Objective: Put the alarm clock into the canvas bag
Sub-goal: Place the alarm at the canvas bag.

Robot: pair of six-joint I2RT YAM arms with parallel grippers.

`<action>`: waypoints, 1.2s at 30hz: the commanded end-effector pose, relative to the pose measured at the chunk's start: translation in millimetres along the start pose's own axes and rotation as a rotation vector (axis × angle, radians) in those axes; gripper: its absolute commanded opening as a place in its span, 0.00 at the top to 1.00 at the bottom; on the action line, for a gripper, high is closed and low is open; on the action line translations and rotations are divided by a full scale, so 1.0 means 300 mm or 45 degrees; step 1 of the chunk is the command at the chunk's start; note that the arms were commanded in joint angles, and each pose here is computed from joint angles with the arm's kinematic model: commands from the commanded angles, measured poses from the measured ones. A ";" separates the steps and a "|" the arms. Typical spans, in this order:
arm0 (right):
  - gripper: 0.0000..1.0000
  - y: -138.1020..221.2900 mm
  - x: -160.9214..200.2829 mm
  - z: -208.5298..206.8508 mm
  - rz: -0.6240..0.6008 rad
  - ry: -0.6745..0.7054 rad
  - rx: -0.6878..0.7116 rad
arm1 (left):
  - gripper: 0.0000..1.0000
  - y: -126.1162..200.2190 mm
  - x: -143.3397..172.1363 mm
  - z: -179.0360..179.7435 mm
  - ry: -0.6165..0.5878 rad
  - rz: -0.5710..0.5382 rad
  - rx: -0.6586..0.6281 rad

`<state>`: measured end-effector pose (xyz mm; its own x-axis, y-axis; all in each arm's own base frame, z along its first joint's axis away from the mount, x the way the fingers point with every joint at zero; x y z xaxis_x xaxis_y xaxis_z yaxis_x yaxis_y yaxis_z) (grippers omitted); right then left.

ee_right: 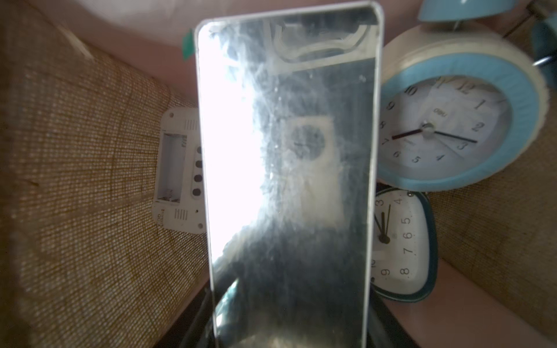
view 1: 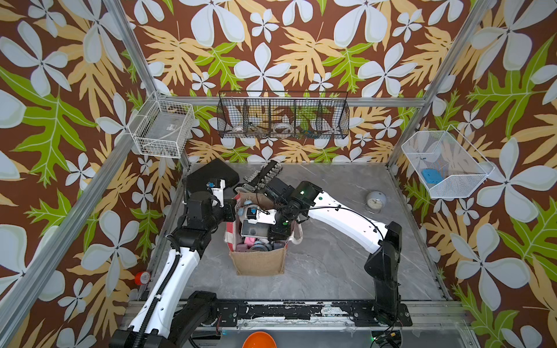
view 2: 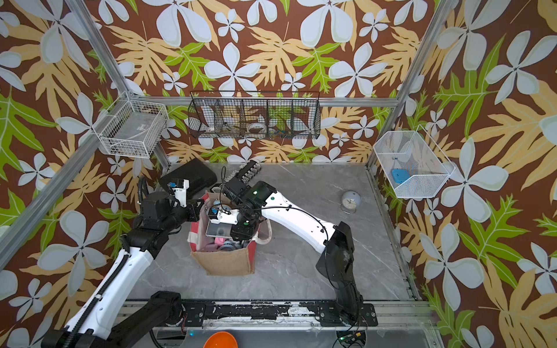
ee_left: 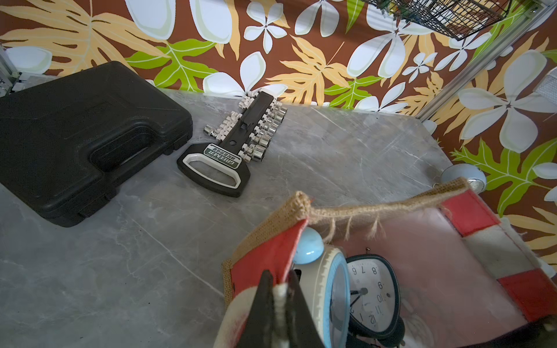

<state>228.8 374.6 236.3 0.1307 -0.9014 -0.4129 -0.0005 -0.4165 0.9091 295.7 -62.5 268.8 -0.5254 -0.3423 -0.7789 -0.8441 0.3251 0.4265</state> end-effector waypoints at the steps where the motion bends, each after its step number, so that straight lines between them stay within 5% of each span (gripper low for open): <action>1: 0.42 -0.012 -0.011 0.011 -0.014 0.017 -0.006 | 1.00 0.019 -0.080 -0.034 -0.028 -0.140 0.048; 19: 0.40 -0.243 0.043 0.067 0.193 0.033 -0.080 | 1.00 0.016 -0.078 -0.035 -0.028 -0.134 0.052; 31: 0.08 -0.194 -0.001 0.055 0.165 0.070 0.001 | 1.00 0.014 -0.077 -0.034 -0.028 -0.132 0.051; 36: 0.05 -0.169 -0.002 0.051 0.160 0.077 0.027 | 1.00 0.013 -0.076 -0.035 -0.026 -0.130 0.054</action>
<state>212.7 397.0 184.6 0.1860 -0.9364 -0.2976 -0.0241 -0.3072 0.9514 295.5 -62.1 268.6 -0.5256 -0.3426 -0.7787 -0.8443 0.3222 0.4281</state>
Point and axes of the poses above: each gripper's point midway between its finger pads, its own y axis back along the fingers, its own z axis along the line the jaws close on, x = y × z, the point moved 4 cm from there along y, back along the fingers, and after that the axes turned 11 degrees about y, right-handed, at the moved point
